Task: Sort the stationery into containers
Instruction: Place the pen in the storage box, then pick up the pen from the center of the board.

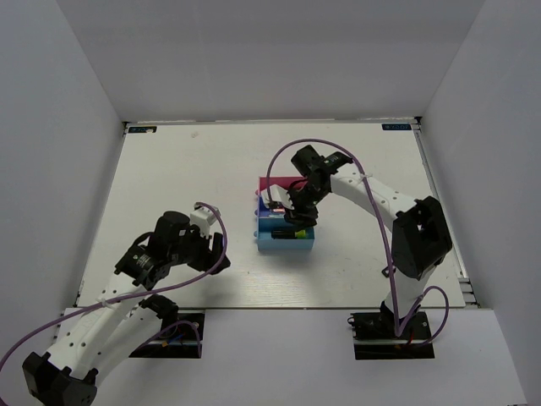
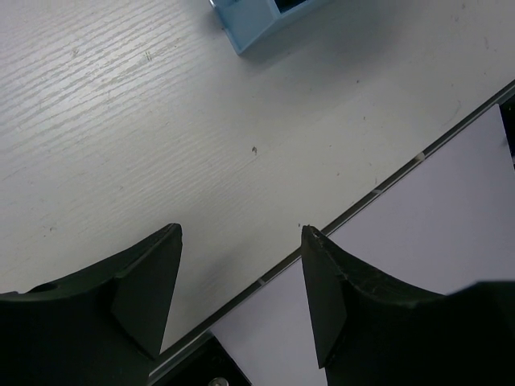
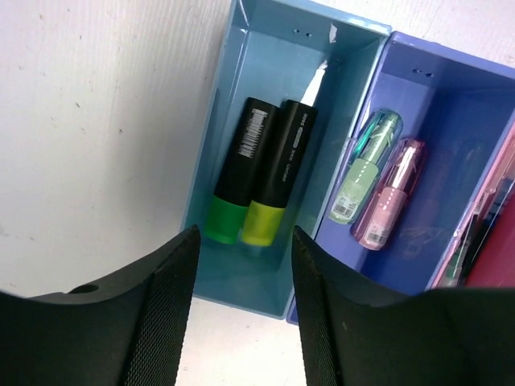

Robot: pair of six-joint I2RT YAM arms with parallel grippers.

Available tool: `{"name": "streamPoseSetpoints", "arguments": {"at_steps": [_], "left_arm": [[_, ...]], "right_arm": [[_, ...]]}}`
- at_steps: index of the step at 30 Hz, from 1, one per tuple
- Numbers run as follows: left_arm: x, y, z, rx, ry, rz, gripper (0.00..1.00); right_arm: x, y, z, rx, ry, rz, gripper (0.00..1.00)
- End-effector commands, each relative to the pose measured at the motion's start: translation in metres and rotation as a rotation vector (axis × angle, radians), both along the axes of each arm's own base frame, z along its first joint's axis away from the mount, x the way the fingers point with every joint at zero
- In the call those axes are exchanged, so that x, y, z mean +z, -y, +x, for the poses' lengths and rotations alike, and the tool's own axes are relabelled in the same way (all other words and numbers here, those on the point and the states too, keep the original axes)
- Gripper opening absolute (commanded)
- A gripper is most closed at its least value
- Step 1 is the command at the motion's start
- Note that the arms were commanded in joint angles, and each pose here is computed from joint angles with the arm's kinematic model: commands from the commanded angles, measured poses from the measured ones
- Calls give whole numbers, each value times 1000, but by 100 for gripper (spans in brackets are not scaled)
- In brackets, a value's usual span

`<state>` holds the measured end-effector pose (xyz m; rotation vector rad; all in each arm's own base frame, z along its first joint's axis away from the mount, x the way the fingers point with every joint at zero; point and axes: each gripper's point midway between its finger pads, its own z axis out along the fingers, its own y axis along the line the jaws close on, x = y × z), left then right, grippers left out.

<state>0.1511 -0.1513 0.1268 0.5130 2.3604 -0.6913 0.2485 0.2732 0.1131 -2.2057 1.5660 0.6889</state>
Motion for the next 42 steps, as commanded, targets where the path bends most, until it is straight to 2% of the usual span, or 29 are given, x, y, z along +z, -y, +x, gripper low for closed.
{"name": "streamPoseSetpoints", "arguments": {"at_steps": [1,3,4,5,6,8,9,10,13,14,15,16,17,18,19,20,21,22,24,25,26,27,29,32,35,36,38,39,42], "left_arm": [[18,5,3,-17,34,-31,71],[24,9,2,-37,36,-51,64],[24,10,3,-38,27,-50,52],[31,16,1,-66,29,-79,44],[36,19,3,-78,27,-87,35],[46,29,1,-131,26,-105,7],[57,33,6,-141,49,-103,0],[61,37,8,-158,64,-102,0],[80,58,12,-229,120,-86,0],[77,71,4,-301,112,-63,5],[90,78,15,-290,150,-43,16],[92,84,16,-300,160,-34,30],[87,99,16,-352,162,12,62],[88,104,17,-360,173,24,75],[83,115,23,-366,176,64,85],[90,122,28,-363,205,63,85],[92,127,30,-362,210,58,88],[100,135,32,-364,219,35,88],[91,143,34,-370,181,44,88],[95,146,35,-372,183,38,88],[91,150,35,-378,167,45,88],[91,150,35,-377,164,49,88],[89,147,34,-377,148,65,88],[84,139,30,-378,147,91,88],[68,124,21,-382,133,124,88],[70,119,20,-379,144,124,88],[61,112,15,-383,138,145,88],[61,105,12,-382,153,147,88],[56,89,8,-368,176,161,90]], "right_arm": [[42,-12,-1,-38,35,96,53],[53,-8,12,-147,76,86,39],[61,-5,14,-191,91,88,32],[61,4,21,-231,130,57,9],[66,18,32,-309,200,30,0],[68,44,28,-376,270,1,0],[68,60,38,-506,323,6,0],[80,87,56,-648,453,-37,0],[76,163,69,-1029,605,-212,0],[77,178,70,-1103,616,-236,0],[68,197,53,-1158,571,-323,0],[66,217,44,-1259,534,-316,0],[53,226,32,-1295,491,-337,0],[52,230,22,-1309,466,-317,0],[37,244,7,-1391,423,-334,6],[32,250,-3,-1415,395,-356,10],[24,260,-12,-1453,368,-372,26],[17,259,-21,-1455,308,-368,35],[3,266,-39,-1403,274,-406,41],[3,275,-37,-1303,343,-445,48],[-8,286,-48,-1286,369,-456,50],[-1,286,-32,-1195,466,-419,51],[-10,281,-35,-1015,527,-345,53],[-13,267,-38,-606,623,-310,58],[-25,255,-57,-432,557,-274,61],[-28,249,-68,-247,514,-280,62],[-25,248,-67,-120,522,-282,62],[-7,244,-52,-68,530,-251,64],[13,239,-59,92,390,-202,64]]}}
